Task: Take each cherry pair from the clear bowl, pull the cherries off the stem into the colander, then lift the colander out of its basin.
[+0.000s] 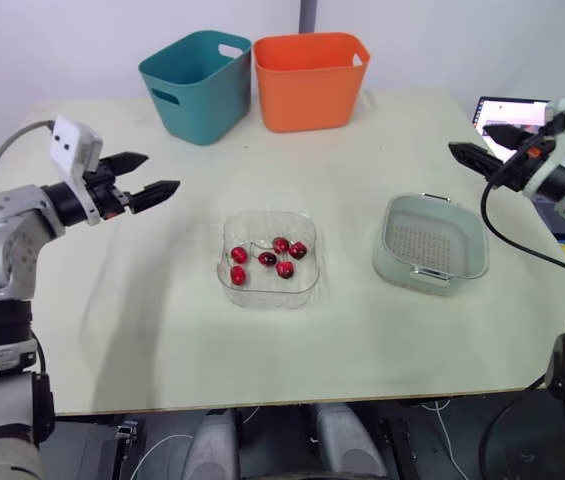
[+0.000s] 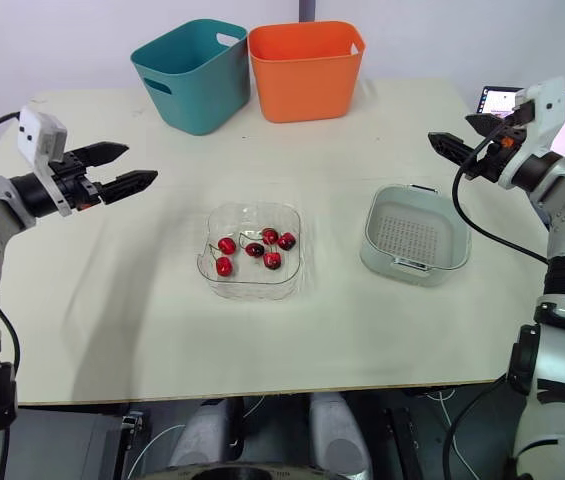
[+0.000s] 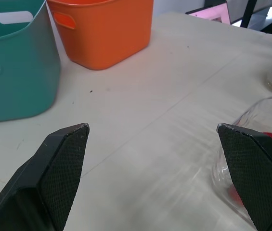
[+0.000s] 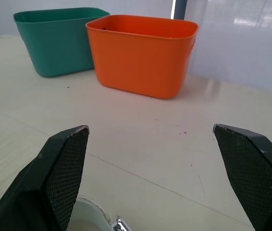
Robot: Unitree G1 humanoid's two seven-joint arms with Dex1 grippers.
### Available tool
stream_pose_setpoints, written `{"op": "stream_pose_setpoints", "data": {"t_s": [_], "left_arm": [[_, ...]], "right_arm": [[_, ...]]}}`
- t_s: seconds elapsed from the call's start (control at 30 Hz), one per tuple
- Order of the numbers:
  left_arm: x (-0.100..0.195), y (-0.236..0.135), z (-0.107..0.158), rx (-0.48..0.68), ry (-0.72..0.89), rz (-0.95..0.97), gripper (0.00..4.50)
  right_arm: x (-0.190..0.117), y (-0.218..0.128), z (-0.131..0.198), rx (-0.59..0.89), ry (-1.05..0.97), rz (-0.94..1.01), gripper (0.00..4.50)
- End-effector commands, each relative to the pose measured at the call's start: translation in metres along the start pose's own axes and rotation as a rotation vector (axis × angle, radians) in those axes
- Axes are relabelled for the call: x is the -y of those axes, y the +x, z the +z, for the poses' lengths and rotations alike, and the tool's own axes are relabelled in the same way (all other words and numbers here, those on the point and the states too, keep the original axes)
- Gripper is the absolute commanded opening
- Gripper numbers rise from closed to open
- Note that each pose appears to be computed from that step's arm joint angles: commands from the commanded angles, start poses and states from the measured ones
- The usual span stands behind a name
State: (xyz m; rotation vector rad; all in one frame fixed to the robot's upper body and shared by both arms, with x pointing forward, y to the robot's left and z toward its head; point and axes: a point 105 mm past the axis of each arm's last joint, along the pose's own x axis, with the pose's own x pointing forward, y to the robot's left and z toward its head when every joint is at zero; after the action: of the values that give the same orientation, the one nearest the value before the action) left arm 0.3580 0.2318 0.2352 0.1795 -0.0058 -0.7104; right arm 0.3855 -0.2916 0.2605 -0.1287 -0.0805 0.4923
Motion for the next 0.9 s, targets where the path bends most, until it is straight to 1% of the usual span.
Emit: {"op": "stream_pose_setpoints", "data": {"t_s": [0.03,0.6,0.77,0.9], "left_arm": [[-0.0045,-0.0061,0.0182,0.042,0.06,0.017,4.5],[-0.0055,-0.0067,0.0148,0.042,0.052,0.027,4.5],[-0.0065,-0.0079,0.0141,0.045,0.041,0.025,4.5],[-0.0077,-0.0092,0.012,0.037,0.041,0.03,4.5]], "right_arm": [[-0.003,-0.0023,0.017,0.049,-0.041,0.015,4.46],[-0.0065,0.0009,0.0162,0.038,-0.035,0.031,4.46],[-0.0087,0.0016,0.0133,0.018,-0.021,0.039,4.46],[-0.0123,0.0016,0.0098,-0.026,0.032,0.059,4.46]]}}
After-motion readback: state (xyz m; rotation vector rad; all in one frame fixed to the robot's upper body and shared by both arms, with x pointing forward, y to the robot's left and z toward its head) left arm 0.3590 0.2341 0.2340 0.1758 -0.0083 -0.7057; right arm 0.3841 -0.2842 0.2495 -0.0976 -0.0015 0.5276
